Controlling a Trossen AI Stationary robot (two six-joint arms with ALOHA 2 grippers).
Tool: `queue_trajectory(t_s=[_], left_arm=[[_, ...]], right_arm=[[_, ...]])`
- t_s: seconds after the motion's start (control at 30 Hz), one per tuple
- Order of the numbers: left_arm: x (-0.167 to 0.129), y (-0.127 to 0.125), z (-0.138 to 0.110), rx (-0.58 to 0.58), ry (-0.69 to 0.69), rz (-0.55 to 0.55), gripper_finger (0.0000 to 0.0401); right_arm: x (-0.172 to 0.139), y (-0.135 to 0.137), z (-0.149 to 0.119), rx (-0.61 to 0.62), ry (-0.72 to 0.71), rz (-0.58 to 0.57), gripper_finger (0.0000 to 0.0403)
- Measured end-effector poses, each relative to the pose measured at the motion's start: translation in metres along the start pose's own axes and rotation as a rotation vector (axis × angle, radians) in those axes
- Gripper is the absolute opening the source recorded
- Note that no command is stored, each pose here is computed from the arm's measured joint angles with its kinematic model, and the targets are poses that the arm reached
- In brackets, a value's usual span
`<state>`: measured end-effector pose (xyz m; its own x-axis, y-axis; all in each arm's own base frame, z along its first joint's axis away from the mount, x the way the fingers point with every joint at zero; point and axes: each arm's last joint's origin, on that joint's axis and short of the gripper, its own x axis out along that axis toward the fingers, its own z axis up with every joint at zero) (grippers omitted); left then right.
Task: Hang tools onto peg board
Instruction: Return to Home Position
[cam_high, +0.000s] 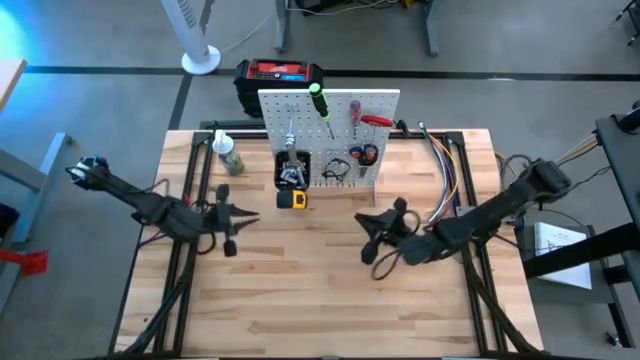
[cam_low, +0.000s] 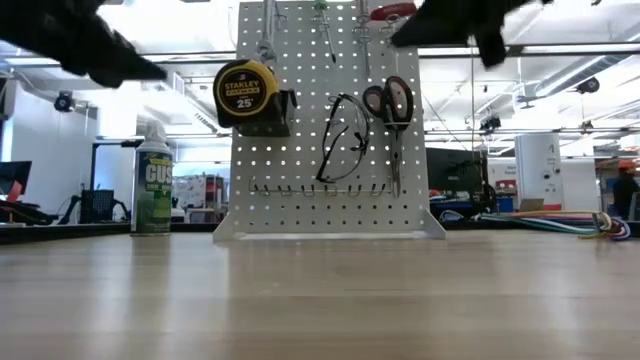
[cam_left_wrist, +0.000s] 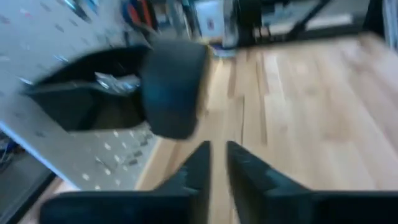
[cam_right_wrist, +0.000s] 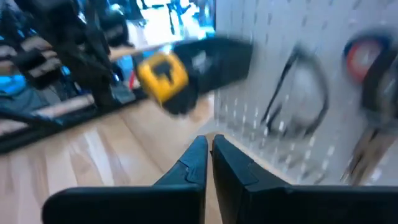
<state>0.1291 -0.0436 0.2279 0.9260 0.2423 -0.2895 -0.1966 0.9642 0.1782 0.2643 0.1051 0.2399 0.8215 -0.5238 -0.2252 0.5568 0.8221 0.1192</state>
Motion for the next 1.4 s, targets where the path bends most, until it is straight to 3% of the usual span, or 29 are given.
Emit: queue_trajectory(t_s=[0.07, 0.27, 0.47, 0.67, 0.83, 1.03, 1.23, 1.4], left_arm=[[-0.009, 0.008, 0.004, -0.021, -0.05, 0.004, 0.0012], [-0.029, 0.025, 0.005, 0.007, -0.121, 0.011, 0.0007], [-0.042, 0.035, 0.002, -0.041, -0.154, -0.002, 0.0002], [-0.054, 0.045, 0.0, -0.116, -0.237, 0.0, 0.0], [-0.054, 0.044, -0.011, -0.175, -0.27, -0.037, 0.0], [-0.037, 0.03, -0.035, -0.238, -0.3, -0.122, 0.0], [-0.031, 0.025, -0.046, -0.284, -0.304, -0.133, 0.0], [-0.027, 0.022, -0.051, -0.308, -0.312, -0.168, 0.0]], right_arm=[[-0.009, -0.008, 0.018, -0.016, -0.036, 0.015, 0.0007], [-0.039, -0.034, 0.065, -0.076, -0.134, 0.099, 0.0], [-0.063, -0.063, 0.081, -0.149, -0.161, 0.186, 0.0], [-0.079, -0.101, 0.059, -0.086, -0.192, 0.21, 0.0], [-0.089, -0.126, 0.033, 0.001, -0.258, 0.352, 0.0], [-0.087, -0.137, 0.011, 0.042, -0.423, 0.483, 0.0], [-0.069, -0.14, -0.012, 0.074, -0.331, 0.519, 0.0], [-0.057, -0.144, -0.014, 0.066, -0.293, 0.549, 0.0]])
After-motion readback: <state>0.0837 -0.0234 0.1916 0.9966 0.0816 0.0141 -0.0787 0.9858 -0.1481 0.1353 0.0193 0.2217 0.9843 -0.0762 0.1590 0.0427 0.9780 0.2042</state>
